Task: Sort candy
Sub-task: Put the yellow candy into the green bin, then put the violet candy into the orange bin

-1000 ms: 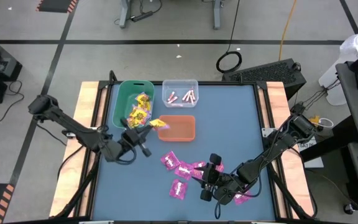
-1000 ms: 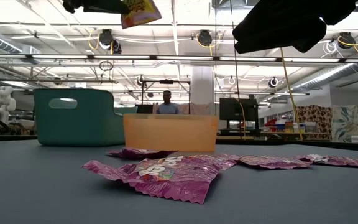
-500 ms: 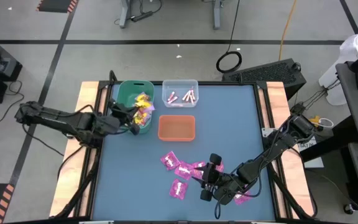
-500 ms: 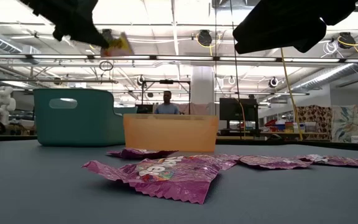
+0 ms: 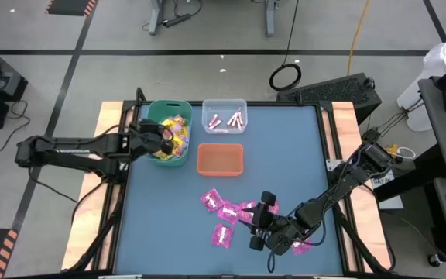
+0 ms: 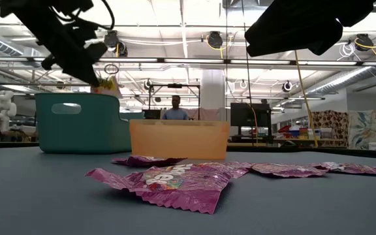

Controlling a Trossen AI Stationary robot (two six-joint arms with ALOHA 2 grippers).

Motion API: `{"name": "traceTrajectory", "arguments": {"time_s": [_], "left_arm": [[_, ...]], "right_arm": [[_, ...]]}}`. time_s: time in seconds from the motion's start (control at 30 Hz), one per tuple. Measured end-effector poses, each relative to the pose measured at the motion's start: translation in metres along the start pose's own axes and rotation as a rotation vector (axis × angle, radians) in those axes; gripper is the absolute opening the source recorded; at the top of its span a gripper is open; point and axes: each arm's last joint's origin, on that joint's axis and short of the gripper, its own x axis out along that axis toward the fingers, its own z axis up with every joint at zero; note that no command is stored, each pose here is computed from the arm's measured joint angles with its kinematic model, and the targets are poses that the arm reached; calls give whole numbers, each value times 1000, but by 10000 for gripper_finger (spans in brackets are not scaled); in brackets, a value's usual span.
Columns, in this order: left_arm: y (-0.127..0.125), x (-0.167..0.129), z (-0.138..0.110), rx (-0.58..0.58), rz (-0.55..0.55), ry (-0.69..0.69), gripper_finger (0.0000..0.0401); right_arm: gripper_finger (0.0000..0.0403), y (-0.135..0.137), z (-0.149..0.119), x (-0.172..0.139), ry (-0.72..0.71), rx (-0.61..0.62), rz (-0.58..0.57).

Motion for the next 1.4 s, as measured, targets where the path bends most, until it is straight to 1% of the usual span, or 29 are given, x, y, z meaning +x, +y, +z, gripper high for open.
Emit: {"name": "traceTrajectory", "arguments": {"time_s": [0.13,0.4,0.57,0.67,0.77,0.9,1.0,1.07,1.17,1.27,1.4], "left_arm": [[-1,9,-2,12,-9,61,4],[-8,33,-10,69,30,184,4],[-11,42,-13,78,51,203,7],[-12,45,-12,64,47,204,29],[-11,46,-11,62,52,207,62],[-11,44,-9,82,31,211,105],[-13,37,1,93,-18,183,130],[-15,28,11,108,-75,154,141],[-19,10,24,117,-179,89,146],[-25,-10,32,105,-308,21,147],[-38,-32,32,125,-497,-40,147]], "right_arm": [[162,0,0,0,0,0,0],[162,0,0,0,1,3,0],[162,0,0,0,2,1,-1],[162,0,0,0,2,1,-1],[162,0,0,0,2,2,0],[162,0,0,0,3,11,2],[162,1,-1,0,23,28,32],[162,1,-1,-1,51,46,65],[162,0,6,-9,120,68,170],[162,-3,14,-20,139,86,222],[162,-4,13,-31,166,46,233]]}}
